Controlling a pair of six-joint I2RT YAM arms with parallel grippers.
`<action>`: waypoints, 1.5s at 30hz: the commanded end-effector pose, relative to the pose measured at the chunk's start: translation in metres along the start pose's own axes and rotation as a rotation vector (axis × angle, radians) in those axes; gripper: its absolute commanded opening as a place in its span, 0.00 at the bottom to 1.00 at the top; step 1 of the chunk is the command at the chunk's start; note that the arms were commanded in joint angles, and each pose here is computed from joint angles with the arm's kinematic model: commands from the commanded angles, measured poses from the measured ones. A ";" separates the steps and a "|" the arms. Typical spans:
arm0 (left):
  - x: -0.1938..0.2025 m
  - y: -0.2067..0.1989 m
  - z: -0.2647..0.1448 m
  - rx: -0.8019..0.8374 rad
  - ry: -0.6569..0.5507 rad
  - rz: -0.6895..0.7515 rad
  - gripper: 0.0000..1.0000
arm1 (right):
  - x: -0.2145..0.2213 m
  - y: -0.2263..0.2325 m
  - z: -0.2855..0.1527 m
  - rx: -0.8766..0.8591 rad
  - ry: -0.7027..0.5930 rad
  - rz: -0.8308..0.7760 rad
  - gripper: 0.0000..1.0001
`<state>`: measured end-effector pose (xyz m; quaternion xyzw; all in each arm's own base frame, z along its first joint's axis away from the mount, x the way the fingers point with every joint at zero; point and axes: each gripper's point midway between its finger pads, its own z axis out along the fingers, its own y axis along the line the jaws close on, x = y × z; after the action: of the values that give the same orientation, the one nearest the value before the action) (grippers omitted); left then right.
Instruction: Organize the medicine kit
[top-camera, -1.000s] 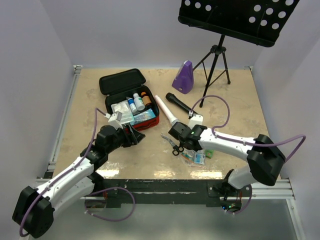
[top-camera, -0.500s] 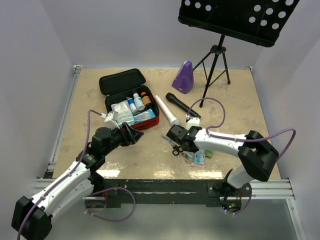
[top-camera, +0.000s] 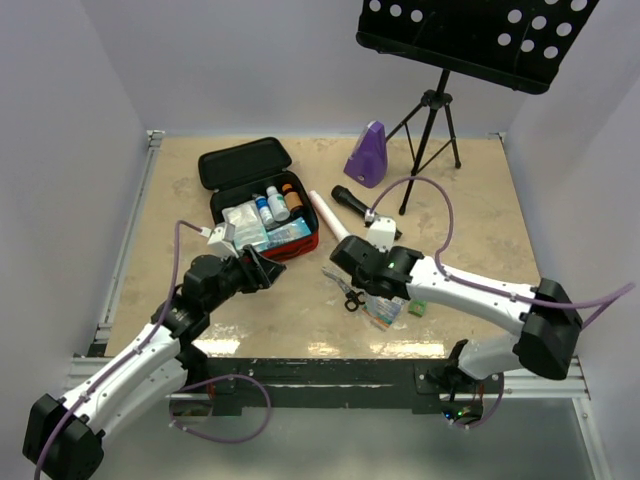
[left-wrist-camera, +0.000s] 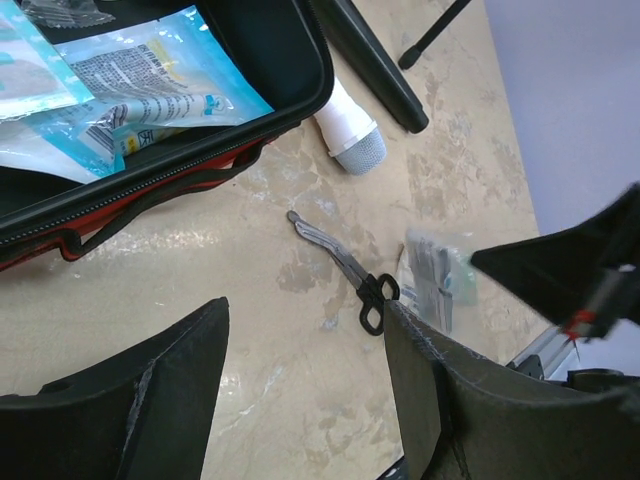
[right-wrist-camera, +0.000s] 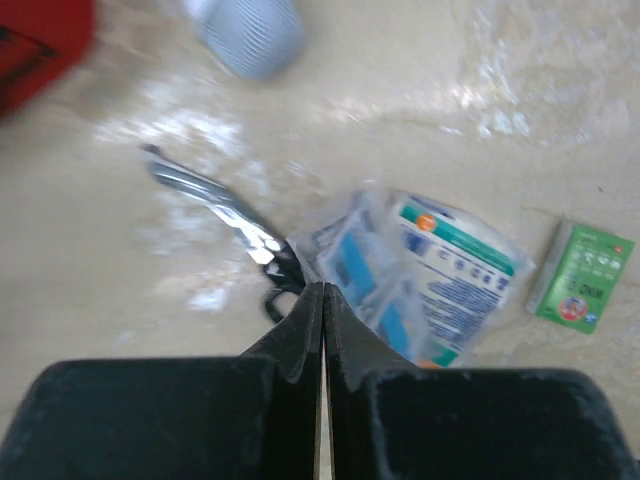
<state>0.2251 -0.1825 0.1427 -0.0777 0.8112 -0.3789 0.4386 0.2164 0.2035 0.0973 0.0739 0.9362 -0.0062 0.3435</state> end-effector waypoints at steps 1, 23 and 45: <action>-0.016 -0.010 0.001 0.005 -0.037 0.023 0.67 | -0.067 0.039 -0.043 -0.165 -0.146 0.081 0.00; -0.025 0.007 -0.021 -0.135 -0.053 0.025 0.73 | -0.054 0.121 -0.012 -0.430 -0.168 -0.122 0.66; -0.047 0.012 -0.052 -0.215 -0.138 0.064 0.72 | 0.027 0.134 0.076 -0.342 -0.034 -0.295 0.49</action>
<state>0.2138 -0.1257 0.1678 -0.1217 0.8261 -0.2682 0.4805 0.2588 0.3318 0.0237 -0.1285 0.9202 0.1050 0.3546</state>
